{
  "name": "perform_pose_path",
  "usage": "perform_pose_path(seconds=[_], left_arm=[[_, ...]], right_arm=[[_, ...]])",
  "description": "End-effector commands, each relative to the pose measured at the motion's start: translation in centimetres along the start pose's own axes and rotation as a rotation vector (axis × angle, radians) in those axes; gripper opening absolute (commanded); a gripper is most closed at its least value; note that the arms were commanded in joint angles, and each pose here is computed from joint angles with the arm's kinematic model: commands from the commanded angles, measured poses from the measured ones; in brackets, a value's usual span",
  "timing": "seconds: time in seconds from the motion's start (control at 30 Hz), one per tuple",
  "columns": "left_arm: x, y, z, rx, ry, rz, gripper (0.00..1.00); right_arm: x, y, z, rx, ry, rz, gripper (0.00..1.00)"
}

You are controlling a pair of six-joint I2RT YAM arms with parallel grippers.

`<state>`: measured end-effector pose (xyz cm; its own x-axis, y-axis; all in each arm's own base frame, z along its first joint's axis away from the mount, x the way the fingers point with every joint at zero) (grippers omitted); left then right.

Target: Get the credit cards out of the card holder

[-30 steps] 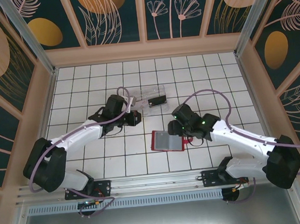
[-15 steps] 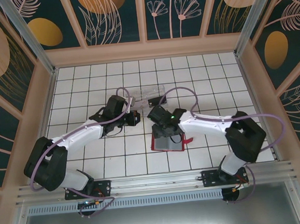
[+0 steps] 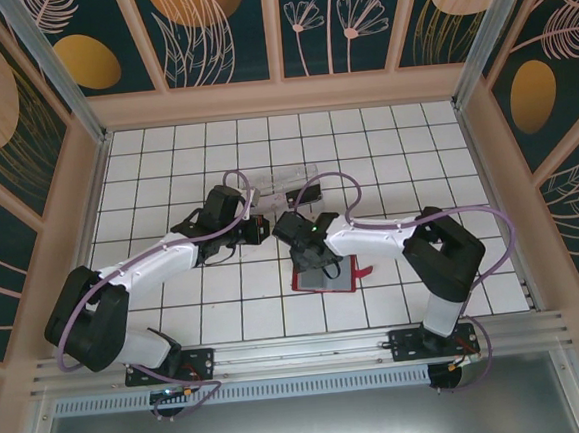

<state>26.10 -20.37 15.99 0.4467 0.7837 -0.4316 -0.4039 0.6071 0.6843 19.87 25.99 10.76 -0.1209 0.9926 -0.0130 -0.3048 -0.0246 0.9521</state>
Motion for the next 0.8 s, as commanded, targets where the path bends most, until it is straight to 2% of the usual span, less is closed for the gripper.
perform_pose_path(seconds=[0.0,0.3,0.77], left_arm=[[-0.2,0.3,-0.2,0.004,-0.002,-0.014,0.04],[-1.1,-1.3,-1.2,0.079,-0.007,-0.059,0.01],[-3.2,-4.0,-3.0,0.162,0.015,-0.141,0.00]], right_arm=[[-0.8,-0.6,-0.9,0.009,0.019,-0.052,0.70],[-3.4,-0.2,-2.1,0.018,-0.008,-0.102,0.70],[-7.8,0.7,-3.0,0.020,-0.128,-0.082,0.70]])
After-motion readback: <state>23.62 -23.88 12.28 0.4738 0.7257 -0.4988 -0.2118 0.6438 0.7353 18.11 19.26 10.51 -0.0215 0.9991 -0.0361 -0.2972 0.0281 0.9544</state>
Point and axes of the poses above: each hand's point on the last joint's axis, 136 mm out from that joint toward the fingers, its own y axis back along the fingers, its own x axis along the line the jaws close on, z = x × y, the point moved 8 cm from there along y, back along the fingers, and after that the axes turned 8 degrees about -y, right-handed, at the moved point
